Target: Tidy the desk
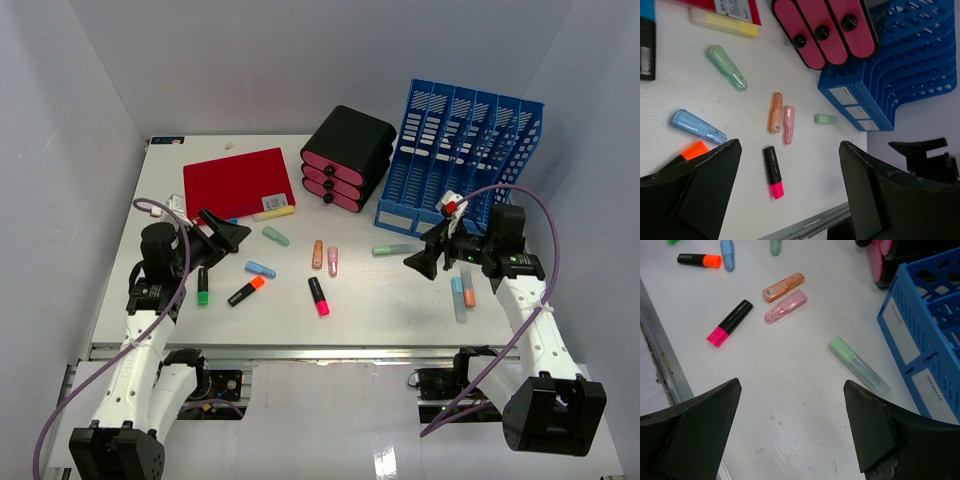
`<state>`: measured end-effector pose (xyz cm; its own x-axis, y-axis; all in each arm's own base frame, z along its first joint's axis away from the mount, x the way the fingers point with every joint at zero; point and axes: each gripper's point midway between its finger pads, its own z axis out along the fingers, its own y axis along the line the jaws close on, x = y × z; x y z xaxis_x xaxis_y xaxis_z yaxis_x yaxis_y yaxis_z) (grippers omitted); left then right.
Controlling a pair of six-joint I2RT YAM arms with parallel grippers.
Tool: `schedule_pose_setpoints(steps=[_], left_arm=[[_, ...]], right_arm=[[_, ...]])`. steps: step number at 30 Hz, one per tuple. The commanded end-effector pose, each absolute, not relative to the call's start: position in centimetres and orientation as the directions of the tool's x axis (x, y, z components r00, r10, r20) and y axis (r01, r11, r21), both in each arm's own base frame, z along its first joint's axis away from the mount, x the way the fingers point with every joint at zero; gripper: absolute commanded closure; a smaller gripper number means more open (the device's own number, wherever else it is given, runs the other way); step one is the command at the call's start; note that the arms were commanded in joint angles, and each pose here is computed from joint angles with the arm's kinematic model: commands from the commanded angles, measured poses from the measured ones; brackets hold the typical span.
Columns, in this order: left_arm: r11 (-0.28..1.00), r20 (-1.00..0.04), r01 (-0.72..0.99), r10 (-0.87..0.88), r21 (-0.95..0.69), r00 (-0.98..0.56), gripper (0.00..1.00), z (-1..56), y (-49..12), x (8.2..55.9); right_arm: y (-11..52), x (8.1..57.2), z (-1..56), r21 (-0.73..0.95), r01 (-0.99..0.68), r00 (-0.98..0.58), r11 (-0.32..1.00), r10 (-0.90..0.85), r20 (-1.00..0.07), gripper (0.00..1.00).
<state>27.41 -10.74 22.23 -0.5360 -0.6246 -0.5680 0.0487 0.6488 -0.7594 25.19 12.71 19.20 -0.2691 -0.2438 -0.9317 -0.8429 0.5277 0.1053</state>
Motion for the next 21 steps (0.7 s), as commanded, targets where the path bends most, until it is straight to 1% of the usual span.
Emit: schedule_pose_setpoints(steps=[1,3,5,7,9,11,13,15,17,21], left_arm=[[0.538,-0.422,-0.231,-0.810,-0.811,-0.406,0.08,21.4,-6.1,28.7],[0.466,-0.359,-0.296,-0.865,-0.834,-0.351,0.08,20.7,-4.9,29.2],[0.355,-0.256,-0.377,-0.923,-0.856,-0.288,0.10,18.9,-3.7,30.2],[0.276,-0.182,-0.425,-0.952,-0.862,-0.247,0.16,17.3,-2.7,31.5],[0.195,-0.113,-0.464,-0.974,-0.864,-0.198,0.26,16.2,-1.9,32.6],[0.157,-0.095,-0.479,-0.984,-0.864,-0.152,0.34,15.9,-1.0,33.9],[0.133,-0.084,-0.534,-0.990,-0.835,-0.115,0.37,14.6,-0.1,35.0],[0.119,-0.092,-0.585,-0.993,-0.802,-0.076,0.38,13.2,1.0,36.0],[0.111,-0.098,-0.595,-0.994,-0.796,-0.055,0.37,12.8,1.6,37.1],[0.077,-0.066,-0.623,-0.997,-0.778,-0.039,0.32,10.6,2.1,39.2]], right_arm=[[14.2,23.7,20.2,0.070,-0.913,-0.172,0.402,-0.223,-0.960,0.10],[14.1,23.6,20.1,0.062,-0.913,-0.164,0.403,-0.226,-0.960,0.10],[14.2,23.2,19.8,0.062,-0.917,-0.161,0.394,-0.223,-0.961,0.10],[14.2,23.1,19.6,0.059,-0.918,-0.158,0.393,-0.225,-0.961,0.10],[14.2,23.0,19.3,0.060,-0.918,-0.159,0.392,-0.227,-0.961,0.10],[14.2,22.9,19.2,0.061,-0.919,-0.159,0.389,-0.226,-0.961,0.10],[14.3,22.9,19.2,0.064,-0.920,-0.162,0.387,-0.225,-0.961,0.10],[14.3,22.9,19.2,0.066,-0.921,-0.162,0.385,-0.224,-0.961,0.10],[14.3,22.9,19.3,0.072,-0.922,-0.165,0.380,-0.219,-0.962,0.10],[14.5,22.8,19.2,0.084,-0.926,-0.172,0.369,-0.212,-0.962,0.10]])
